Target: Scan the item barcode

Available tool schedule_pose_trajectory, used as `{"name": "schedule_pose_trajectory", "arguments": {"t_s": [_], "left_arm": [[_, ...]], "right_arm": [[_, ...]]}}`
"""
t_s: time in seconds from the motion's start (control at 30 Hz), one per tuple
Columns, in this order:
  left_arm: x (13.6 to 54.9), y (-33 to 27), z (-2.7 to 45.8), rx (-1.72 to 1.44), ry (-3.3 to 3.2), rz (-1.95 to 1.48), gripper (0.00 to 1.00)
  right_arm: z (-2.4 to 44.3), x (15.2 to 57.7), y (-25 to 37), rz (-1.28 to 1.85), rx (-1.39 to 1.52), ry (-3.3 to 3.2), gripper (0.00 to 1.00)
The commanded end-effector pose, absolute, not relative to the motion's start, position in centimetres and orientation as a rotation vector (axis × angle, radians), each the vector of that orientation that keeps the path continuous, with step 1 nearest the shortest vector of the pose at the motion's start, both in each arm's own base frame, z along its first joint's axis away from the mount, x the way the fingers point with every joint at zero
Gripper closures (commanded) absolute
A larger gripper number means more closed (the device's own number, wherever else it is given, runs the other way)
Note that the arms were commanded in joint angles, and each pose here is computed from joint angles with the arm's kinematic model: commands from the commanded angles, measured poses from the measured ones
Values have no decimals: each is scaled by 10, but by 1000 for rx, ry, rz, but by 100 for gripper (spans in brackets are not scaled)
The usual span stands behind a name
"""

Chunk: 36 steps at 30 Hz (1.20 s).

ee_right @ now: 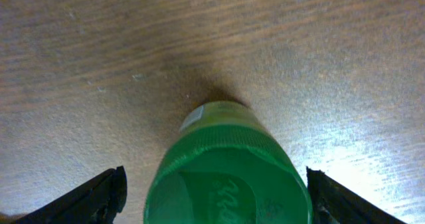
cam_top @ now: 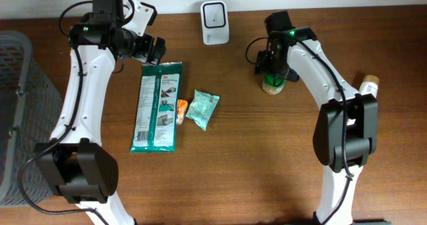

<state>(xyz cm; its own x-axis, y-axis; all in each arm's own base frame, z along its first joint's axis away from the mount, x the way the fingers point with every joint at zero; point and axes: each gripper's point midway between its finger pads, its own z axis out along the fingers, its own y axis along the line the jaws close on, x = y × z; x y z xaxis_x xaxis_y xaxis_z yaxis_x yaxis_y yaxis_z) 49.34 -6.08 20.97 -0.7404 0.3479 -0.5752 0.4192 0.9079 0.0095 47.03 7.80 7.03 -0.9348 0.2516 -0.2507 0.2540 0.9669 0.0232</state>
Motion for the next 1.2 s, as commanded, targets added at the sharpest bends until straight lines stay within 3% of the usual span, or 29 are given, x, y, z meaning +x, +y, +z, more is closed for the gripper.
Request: {"name": "schedule_pose_trajectory", "arguments": {"t_s": [0.0, 0.07, 0.27, 0.43, 0.7, 1.0, 1.17], "left_arm": [[493, -60, 233, 547, 2423, -148, 1], [493, -60, 233, 548, 2423, -148, 1], [493, -60, 233, 548, 2423, -149, 1], [493, -60, 233, 548, 2423, -148, 1], [493, -60, 233, 547, 2423, -148, 1], [493, -60, 233, 548, 2423, -148, 1], [493, -60, 233, 548, 2423, -148, 1]], "right_arm": [[74, 471, 74, -41, 391, 2859, 20], [73, 467, 73, -49, 392, 2874, 22], [74, 466, 73, -52, 392, 2879, 42], [82, 466, 76, -25, 311, 2878, 45], [136, 451, 99, 79, -545, 2790, 43], [129, 431, 99, 11, -1315, 2605, 45], [125, 417, 128, 202, -1665, 2349, 45]]}}
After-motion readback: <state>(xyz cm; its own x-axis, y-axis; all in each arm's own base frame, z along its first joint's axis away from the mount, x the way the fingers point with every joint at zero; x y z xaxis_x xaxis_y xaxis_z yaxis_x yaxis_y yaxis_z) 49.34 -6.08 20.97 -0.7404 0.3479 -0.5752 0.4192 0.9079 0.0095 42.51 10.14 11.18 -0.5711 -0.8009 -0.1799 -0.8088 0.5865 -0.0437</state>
